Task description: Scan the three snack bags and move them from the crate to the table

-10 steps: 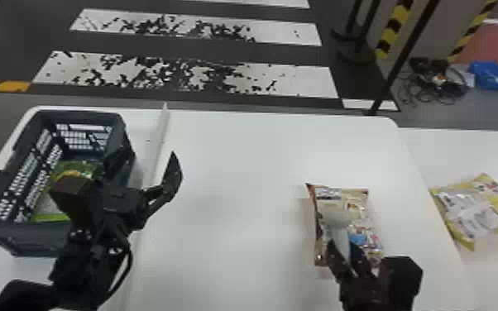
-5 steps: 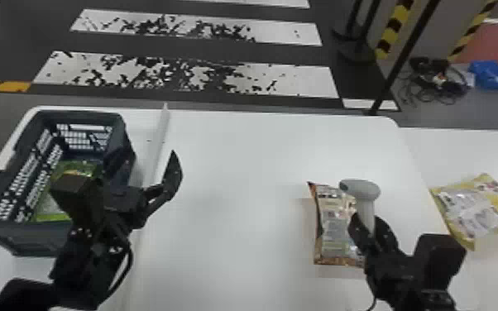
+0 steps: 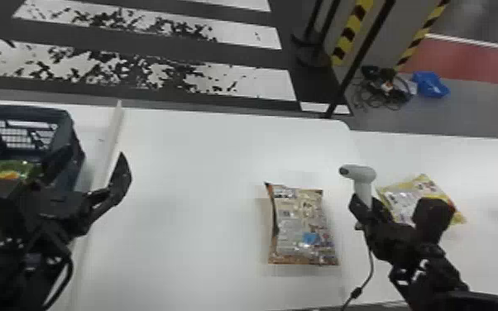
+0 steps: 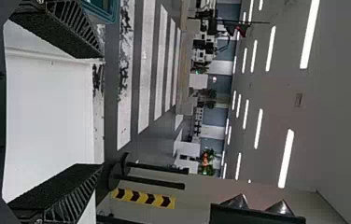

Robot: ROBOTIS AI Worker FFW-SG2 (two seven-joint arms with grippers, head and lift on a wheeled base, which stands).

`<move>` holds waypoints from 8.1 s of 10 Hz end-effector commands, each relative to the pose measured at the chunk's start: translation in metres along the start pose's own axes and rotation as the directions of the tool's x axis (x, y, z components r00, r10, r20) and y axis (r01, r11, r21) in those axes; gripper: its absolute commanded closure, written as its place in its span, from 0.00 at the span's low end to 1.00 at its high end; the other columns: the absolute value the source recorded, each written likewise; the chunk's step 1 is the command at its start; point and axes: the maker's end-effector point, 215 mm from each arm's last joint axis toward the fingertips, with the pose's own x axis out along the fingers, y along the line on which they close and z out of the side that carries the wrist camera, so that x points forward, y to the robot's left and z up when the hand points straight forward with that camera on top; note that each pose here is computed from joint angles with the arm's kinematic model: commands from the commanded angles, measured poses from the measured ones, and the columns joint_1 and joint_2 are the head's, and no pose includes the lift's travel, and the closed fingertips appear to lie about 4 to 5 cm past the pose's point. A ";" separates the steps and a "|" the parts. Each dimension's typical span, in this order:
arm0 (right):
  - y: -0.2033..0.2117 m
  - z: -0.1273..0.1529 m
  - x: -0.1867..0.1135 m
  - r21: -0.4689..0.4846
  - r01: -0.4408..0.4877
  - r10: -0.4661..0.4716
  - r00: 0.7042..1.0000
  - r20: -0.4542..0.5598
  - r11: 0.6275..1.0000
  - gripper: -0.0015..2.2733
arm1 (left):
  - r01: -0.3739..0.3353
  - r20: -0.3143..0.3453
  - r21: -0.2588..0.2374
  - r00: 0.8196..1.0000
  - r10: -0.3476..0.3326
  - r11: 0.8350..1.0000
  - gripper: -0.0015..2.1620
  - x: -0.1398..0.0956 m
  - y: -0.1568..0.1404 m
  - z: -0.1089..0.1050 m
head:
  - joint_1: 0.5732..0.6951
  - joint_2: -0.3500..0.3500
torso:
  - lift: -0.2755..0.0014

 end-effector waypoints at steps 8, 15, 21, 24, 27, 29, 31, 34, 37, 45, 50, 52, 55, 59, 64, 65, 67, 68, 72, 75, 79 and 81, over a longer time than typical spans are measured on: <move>-0.070 -0.068 0.039 -0.065 0.030 -0.040 0.988 -0.151 0.997 0.95 | 0.019 -0.004 -0.006 1.000 -0.019 1.000 0.01 0.002 -0.015 -0.004 | 1.00 0.00 | 0.77; -0.020 -0.002 0.004 0.003 -0.090 0.090 0.995 -0.036 0.996 0.03 | 0.020 0.005 -0.002 1.000 -0.020 1.000 0.01 -0.004 -0.018 0.003 | 1.00 0.00 | 0.77; 0.083 -0.029 -0.029 0.397 -0.476 0.597 0.753 -0.278 0.785 0.03 | 0.025 0.005 0.002 1.000 -0.025 1.000 0.01 -0.009 -0.019 0.004 | 1.00 0.20 | 0.77; 0.071 -0.046 -0.009 0.346 -0.463 0.566 0.763 -0.314 0.816 0.04 | 0.034 0.000 0.014 0.999 -0.034 0.999 0.01 -0.007 -0.023 0.003 | 1.00 0.21 | 0.77; 0.061 -0.061 0.005 0.303 -0.460 0.546 0.766 -0.339 0.835 0.04 | 0.038 -0.015 0.022 0.999 -0.038 0.999 0.01 -0.007 -0.022 -0.001 | 1.00 0.17 | 0.77; 0.070 -0.075 0.010 0.285 -0.479 0.556 0.746 -0.366 0.830 0.04 | 0.040 -0.018 0.026 0.999 -0.039 0.999 0.01 -0.005 -0.022 -0.001 | 1.00 0.17 | 0.77; 0.084 -0.083 0.016 0.253 -0.519 0.577 0.723 -0.379 0.816 0.37 | 0.044 -0.027 0.026 0.999 -0.043 0.999 0.01 -0.005 -0.024 -0.004 | 1.00 0.18 | 0.77; 0.103 -0.071 0.003 0.236 -0.567 0.613 0.712 -0.342 0.789 0.95 | 0.041 -0.030 0.028 0.999 -0.040 0.999 0.01 -0.004 -0.023 -0.006 | 1.00 0.22 | 0.77; 0.130 -0.022 -0.027 0.222 -0.612 0.651 0.725 -0.226 0.759 0.95 | 0.038 -0.036 0.027 0.999 -0.037 0.999 0.01 -0.004 -0.021 -0.010 | 1.00 0.26 | 0.77; -0.102 0.147 0.068 0.345 -0.056 -0.082 0.925 0.372 0.937 0.95 | 0.025 -0.058 0.056 0.998 -0.022 0.998 0.01 -0.004 -0.003 -0.012 | 1.00 0.10 | 0.77; -0.212 0.056 0.098 0.414 0.373 -0.448 0.889 0.098 0.830 0.95 | 0.055 -0.039 0.052 0.998 -0.053 0.997 0.01 0.001 -0.016 -0.003 | 1.00 0.00 | 0.77; -0.222 0.020 0.105 0.378 0.430 -0.466 0.885 0.006 0.820 0.95 | 0.065 -0.027 0.048 0.998 -0.064 0.997 0.01 0.000 -0.023 0.002 | 1.00 0.00 | 0.77; -0.212 -0.006 0.110 0.330 0.483 -0.485 0.870 -0.082 0.811 0.20 | 0.070 -0.023 0.043 0.997 -0.069 0.997 0.01 -0.003 -0.029 0.004 | 1.00 0.00 | 0.77; -0.182 -0.005 0.093 0.295 0.417 -0.408 0.908 -0.095 0.859 0.03 | 0.075 -0.019 0.047 0.997 -0.074 0.996 0.01 -0.007 -0.033 0.009 | 1.00 0.00 | 0.77; -0.095 0.020 0.045 0.262 0.298 -0.294 0.954 -0.056 0.918 0.03 | 0.067 -0.027 0.049 0.997 -0.065 0.997 0.01 -0.011 -0.032 0.008 | 1.00 0.00 | 0.77; -0.056 0.030 0.032 0.256 0.240 -0.245 0.970 -0.015 0.936 0.03 | 0.065 -0.028 0.051 0.998 -0.064 0.997 0.01 -0.012 -0.033 0.007 | 1.00 0.00 | 0.77; 0.039 0.071 0.007 0.198 0.081 -0.113 0.982 0.154 0.977 0.03 | 0.051 -0.027 0.046 0.998 -0.049 0.998 0.01 -0.012 -0.034 0.007 | 1.00 0.00 | 0.77; 0.091 0.088 -0.006 0.125 0.031 -0.061 0.968 0.243 0.992 0.03 | 0.044 -0.030 0.042 0.999 -0.042 0.998 0.01 -0.013 -0.037 0.005 | 1.00 0.06 | 0.77; 0.216 0.090 -0.044 0.099 -0.096 0.055 0.935 0.351 0.990 0.04 | -0.015 -0.046 0.033 0.999 0.016 0.999 0.01 -0.033 -0.011 0.001 | 1.00 0.34 | 0.77; 0.216 0.087 -0.046 0.075 -0.089 0.058 0.937 0.345 0.993 0.04 | -0.027 -0.099 0.029 0.995 0.030 0.999 0.03 -0.049 0.018 0.013 | 1.00 0.50 | 0.77; 0.200 0.077 -0.048 0.069 -0.063 0.037 0.945 0.326 0.996 0.04 | -0.149 -0.095 0.020 0.984 0.150 0.989 0.03 -0.044 0.100 0.063 | 1.00 0.60 | 0.77; 0.199 0.064 -0.047 0.056 -0.064 0.044 0.951 0.306 0.996 0.04 | -0.192 -0.244 0.024 0.951 0.192 0.981 0.04 -0.024 0.131 0.052 | 1.00 0.66 | 0.77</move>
